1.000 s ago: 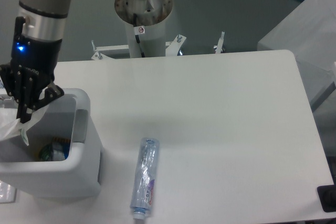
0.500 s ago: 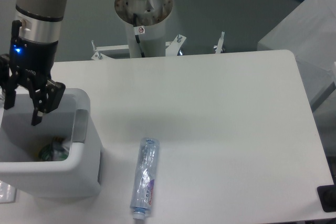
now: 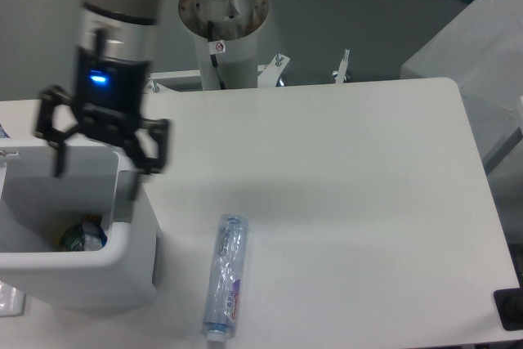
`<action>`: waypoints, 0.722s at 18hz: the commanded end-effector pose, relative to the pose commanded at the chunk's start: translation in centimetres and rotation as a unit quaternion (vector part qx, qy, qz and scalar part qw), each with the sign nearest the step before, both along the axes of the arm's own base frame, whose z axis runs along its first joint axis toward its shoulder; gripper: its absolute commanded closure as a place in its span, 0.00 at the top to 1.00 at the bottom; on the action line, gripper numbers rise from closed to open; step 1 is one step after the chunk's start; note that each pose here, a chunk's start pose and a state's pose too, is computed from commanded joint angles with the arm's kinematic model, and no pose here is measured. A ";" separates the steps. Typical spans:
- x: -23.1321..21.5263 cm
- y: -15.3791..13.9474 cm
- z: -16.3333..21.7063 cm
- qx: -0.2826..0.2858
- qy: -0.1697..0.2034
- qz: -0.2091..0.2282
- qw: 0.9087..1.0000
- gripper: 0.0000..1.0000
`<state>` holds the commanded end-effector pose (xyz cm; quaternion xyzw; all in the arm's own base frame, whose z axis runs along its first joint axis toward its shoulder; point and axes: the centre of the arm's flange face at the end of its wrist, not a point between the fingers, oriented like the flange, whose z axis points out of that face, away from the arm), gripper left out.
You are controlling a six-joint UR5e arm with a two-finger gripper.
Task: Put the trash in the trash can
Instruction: 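Move the open gripper back over the clear water bottle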
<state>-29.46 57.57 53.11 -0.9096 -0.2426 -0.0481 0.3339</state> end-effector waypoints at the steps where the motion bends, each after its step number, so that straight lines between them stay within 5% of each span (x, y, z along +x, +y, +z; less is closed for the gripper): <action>1: -1.4 0.6 -2.2 -0.013 -0.013 0.007 1.000 1.00; 13: -12.0 6.9 -18.8 -0.123 -0.034 0.053 0.990 0.99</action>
